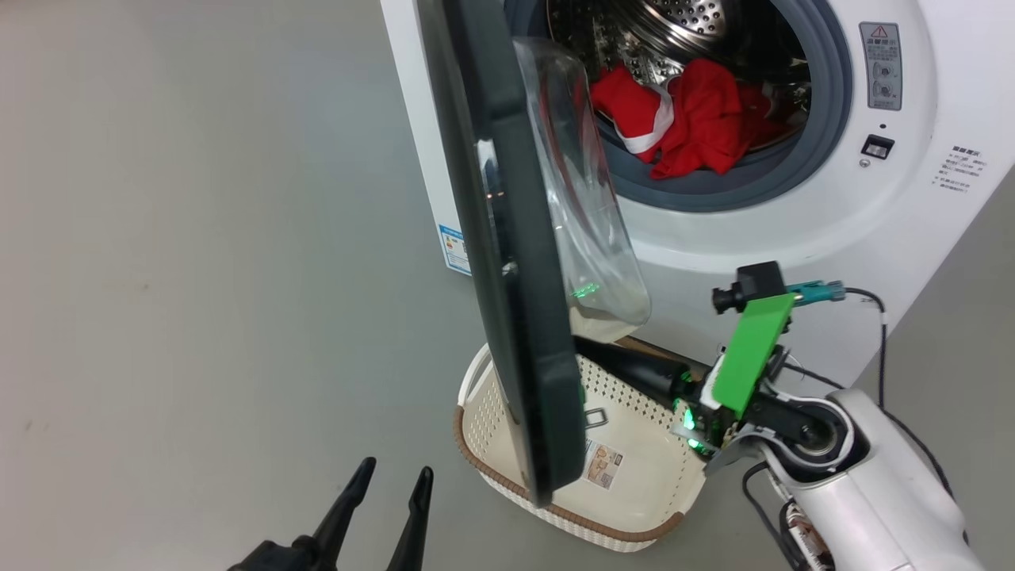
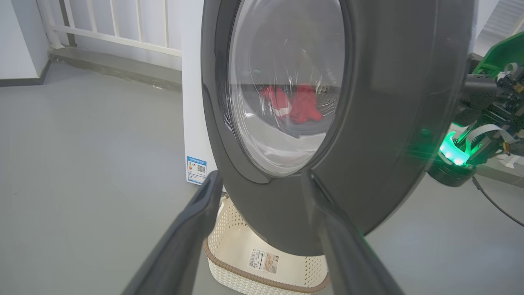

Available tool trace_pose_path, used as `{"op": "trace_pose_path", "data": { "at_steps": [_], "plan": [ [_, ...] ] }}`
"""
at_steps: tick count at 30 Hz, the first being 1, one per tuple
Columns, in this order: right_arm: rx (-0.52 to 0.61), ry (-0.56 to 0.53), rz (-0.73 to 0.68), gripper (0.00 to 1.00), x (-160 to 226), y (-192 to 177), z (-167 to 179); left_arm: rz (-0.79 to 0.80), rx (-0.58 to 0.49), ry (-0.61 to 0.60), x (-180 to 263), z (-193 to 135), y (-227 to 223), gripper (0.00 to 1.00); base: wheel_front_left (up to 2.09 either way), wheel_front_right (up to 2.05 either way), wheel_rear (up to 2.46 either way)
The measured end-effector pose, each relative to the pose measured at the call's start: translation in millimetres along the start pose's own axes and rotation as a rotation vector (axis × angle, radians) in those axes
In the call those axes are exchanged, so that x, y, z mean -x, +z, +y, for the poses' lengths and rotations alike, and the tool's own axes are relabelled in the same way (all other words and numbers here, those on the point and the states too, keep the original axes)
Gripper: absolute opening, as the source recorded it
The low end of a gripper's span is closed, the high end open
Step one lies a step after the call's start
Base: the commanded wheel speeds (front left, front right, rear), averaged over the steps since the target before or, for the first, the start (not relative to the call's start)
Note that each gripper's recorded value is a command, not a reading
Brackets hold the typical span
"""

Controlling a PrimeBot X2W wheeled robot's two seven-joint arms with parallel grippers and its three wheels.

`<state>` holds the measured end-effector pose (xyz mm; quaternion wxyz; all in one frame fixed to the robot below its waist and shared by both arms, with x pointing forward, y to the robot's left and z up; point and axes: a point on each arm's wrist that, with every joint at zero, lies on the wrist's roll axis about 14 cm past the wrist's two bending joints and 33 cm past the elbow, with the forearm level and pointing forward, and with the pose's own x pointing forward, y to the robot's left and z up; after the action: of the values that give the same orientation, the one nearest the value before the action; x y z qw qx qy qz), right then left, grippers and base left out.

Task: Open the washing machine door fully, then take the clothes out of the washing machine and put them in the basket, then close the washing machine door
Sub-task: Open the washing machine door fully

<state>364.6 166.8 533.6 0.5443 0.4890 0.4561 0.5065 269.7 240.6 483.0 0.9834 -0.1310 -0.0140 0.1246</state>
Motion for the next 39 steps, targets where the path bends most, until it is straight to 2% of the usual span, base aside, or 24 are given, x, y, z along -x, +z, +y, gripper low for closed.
{"op": "trace_pose_path", "data": {
  "at_steps": [17,39],
  "plan": [
    [-0.024,0.04,0.114,0.0,-24,-50,14,-0.033,-0.007,0.073,9,19,9,1.0,0.0,0.0,0.0],
    [-0.037,0.052,0.129,0.0,-33,-64,18,-0.054,-0.014,0.113,12,26,15,1.0,0.0,0.0,0.0]
  ]
}}
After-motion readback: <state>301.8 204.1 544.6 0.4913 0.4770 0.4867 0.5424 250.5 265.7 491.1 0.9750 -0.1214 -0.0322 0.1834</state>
